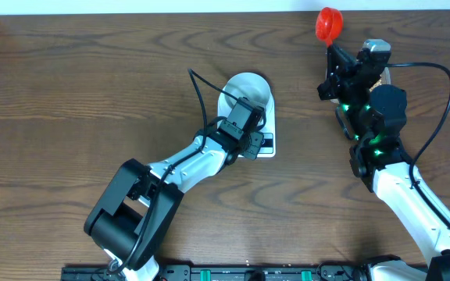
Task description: Scoop item into bowl and weigh 50g on scale
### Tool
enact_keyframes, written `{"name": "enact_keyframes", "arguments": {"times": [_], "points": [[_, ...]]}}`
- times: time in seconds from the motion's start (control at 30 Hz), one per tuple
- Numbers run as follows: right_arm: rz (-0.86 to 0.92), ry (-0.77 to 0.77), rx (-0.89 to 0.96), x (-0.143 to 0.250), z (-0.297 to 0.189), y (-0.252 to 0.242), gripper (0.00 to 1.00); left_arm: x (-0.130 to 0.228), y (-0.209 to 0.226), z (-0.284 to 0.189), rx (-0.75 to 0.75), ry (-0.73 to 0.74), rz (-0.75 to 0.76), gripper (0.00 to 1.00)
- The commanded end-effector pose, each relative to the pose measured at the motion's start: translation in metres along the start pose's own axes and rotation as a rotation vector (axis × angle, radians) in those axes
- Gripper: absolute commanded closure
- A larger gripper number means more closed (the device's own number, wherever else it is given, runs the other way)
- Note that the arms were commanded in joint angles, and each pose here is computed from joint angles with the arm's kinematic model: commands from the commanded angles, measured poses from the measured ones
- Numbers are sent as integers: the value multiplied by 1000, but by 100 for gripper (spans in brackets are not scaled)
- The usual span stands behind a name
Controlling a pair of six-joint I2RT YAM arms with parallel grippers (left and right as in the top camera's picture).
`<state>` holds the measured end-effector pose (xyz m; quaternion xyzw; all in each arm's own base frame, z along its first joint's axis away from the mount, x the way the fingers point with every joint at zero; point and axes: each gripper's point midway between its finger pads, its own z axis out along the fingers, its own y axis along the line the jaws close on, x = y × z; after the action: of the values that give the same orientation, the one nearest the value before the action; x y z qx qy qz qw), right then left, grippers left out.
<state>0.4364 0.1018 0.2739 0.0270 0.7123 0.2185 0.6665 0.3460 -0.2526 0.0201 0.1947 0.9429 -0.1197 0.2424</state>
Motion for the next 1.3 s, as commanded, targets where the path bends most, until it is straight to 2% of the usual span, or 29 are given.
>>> {"name": "enact_keyframes", "arguments": {"times": [0.0, 1.27], "points": [[-20, -24, 14, -11, 2, -3, 99, 7, 3, 5, -14, 26, -16, 93], [-55, -2, 21, -6, 2, -5, 99, 27, -12, 10, 53, 104, 16, 93]]}}
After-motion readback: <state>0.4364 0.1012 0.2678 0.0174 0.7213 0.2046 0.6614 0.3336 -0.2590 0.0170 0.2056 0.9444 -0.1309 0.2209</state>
